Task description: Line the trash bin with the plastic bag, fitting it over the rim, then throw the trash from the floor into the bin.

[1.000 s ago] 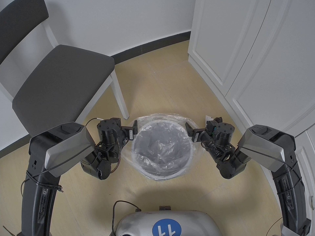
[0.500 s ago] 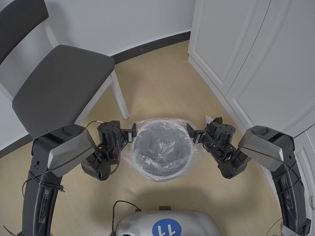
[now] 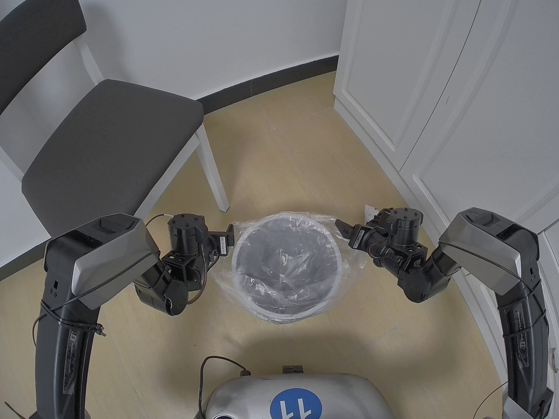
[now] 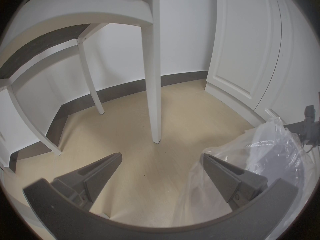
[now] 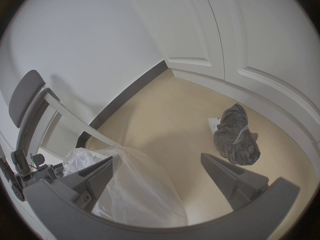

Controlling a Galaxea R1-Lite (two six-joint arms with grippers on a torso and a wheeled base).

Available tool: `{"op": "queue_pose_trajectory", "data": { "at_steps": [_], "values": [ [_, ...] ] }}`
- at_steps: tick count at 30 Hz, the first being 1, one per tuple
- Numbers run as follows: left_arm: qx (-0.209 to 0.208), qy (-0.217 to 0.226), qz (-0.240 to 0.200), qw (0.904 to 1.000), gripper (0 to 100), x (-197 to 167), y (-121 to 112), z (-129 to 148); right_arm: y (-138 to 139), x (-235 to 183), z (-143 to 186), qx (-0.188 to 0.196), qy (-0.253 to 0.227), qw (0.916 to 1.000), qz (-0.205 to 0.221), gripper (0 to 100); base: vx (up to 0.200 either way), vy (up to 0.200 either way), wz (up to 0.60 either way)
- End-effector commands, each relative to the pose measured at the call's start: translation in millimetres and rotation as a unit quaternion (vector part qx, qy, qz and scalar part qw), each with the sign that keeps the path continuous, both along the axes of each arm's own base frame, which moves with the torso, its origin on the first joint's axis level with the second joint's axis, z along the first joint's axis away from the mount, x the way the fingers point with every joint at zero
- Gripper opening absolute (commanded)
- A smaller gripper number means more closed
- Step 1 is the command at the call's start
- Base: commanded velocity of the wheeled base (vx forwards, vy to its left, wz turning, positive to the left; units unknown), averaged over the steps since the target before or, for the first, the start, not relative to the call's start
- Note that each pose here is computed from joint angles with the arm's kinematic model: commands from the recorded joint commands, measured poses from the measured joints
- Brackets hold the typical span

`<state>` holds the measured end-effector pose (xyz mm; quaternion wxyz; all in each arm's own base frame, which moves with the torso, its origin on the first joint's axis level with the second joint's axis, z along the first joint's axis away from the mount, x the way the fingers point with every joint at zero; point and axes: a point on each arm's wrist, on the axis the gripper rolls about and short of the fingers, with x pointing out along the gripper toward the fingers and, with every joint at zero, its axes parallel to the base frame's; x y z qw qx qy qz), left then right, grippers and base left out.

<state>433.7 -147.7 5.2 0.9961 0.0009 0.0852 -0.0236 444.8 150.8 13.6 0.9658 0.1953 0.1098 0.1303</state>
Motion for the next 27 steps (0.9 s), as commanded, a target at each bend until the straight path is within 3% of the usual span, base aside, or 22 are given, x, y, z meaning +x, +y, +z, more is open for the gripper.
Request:
{"op": "queue_pose_trajectory", "data": {
  "at_steps": [1,17,27],
  "values": [
    [-0.001,0.001,0.003,1.0000,100,-1,3,8,-5,3,6,0.004,-0.002,1.0000,0.000,100,0.000,0.000,0.00],
    [0.006,0.024,0.017,0.9995,100,10,12,-6,5,8,-31,0.034,0.053,0.9979,0.013,100,0.000,0.000,0.00],
    [0.004,0.023,0.021,0.9995,100,14,15,-7,4,8,-19,0.045,0.041,0.9981,0.011,100,0.000,0.000,0.00]
  ]
}}
